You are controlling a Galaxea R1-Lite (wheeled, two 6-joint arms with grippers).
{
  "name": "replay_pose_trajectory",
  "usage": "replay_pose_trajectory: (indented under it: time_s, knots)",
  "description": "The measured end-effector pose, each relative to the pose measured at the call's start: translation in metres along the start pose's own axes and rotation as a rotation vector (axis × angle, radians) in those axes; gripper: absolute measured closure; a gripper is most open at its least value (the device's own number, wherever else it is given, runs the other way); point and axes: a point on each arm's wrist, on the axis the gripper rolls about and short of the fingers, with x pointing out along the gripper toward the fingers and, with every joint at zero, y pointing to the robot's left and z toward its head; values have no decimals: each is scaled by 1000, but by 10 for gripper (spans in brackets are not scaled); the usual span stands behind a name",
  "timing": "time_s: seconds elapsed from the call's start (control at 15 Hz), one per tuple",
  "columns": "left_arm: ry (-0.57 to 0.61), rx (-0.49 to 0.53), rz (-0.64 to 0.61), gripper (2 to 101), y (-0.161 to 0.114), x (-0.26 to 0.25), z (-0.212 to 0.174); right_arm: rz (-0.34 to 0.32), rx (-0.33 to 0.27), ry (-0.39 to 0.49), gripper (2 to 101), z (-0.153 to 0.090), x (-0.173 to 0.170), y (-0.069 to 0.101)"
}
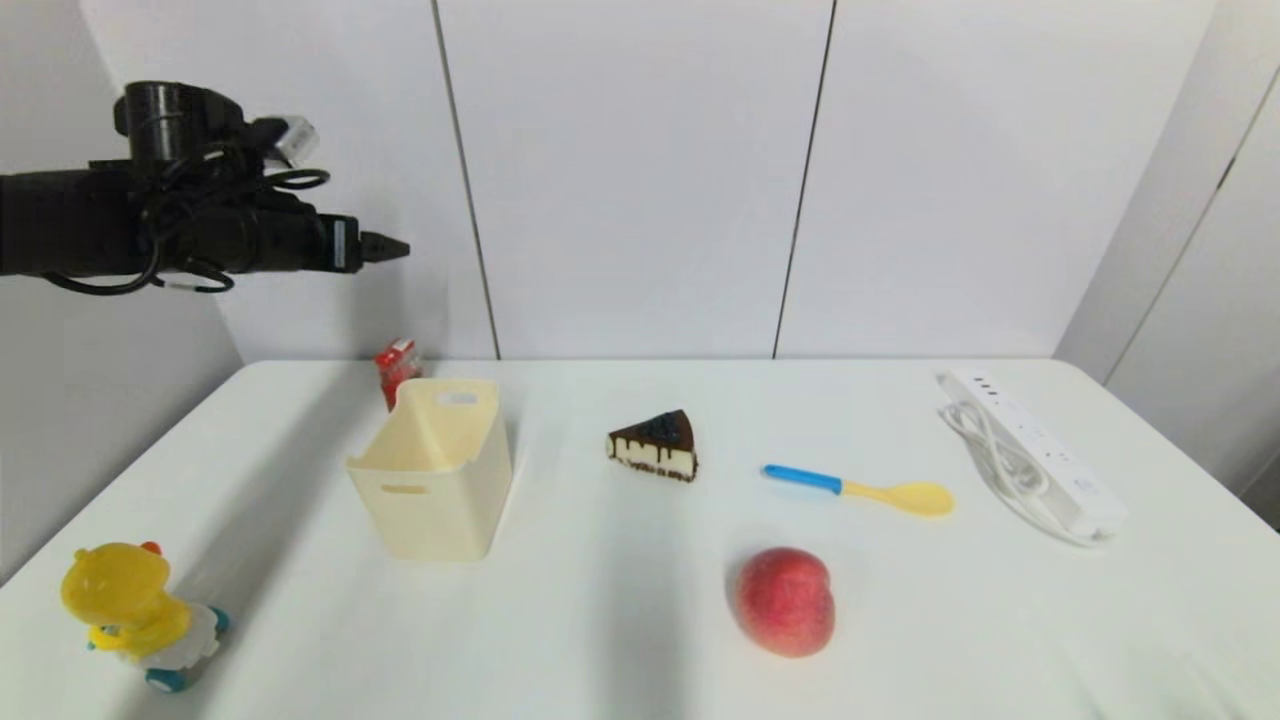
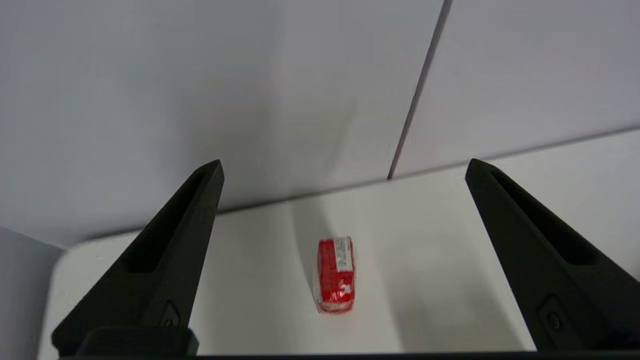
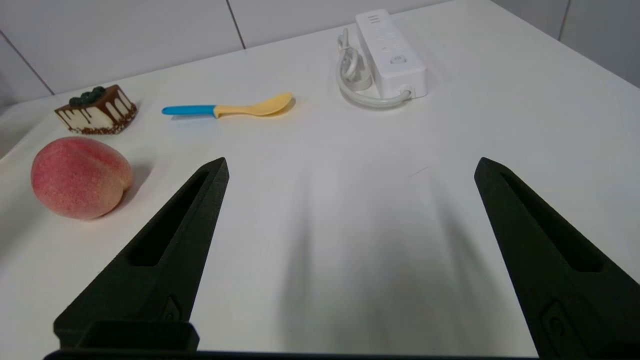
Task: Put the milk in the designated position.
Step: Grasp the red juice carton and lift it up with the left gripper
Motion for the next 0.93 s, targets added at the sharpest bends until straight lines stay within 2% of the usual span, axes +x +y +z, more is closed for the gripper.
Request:
replay_pose_trajectory:
  time_s: [0.4, 0.93]
  knots:
    - [179, -11, 34, 53, 2, 21, -30, 0, 0, -1, 49, 0, 0, 0]
    - [320, 7, 7, 53, 1, 34, -54, 0, 0, 0, 49, 0, 0, 0]
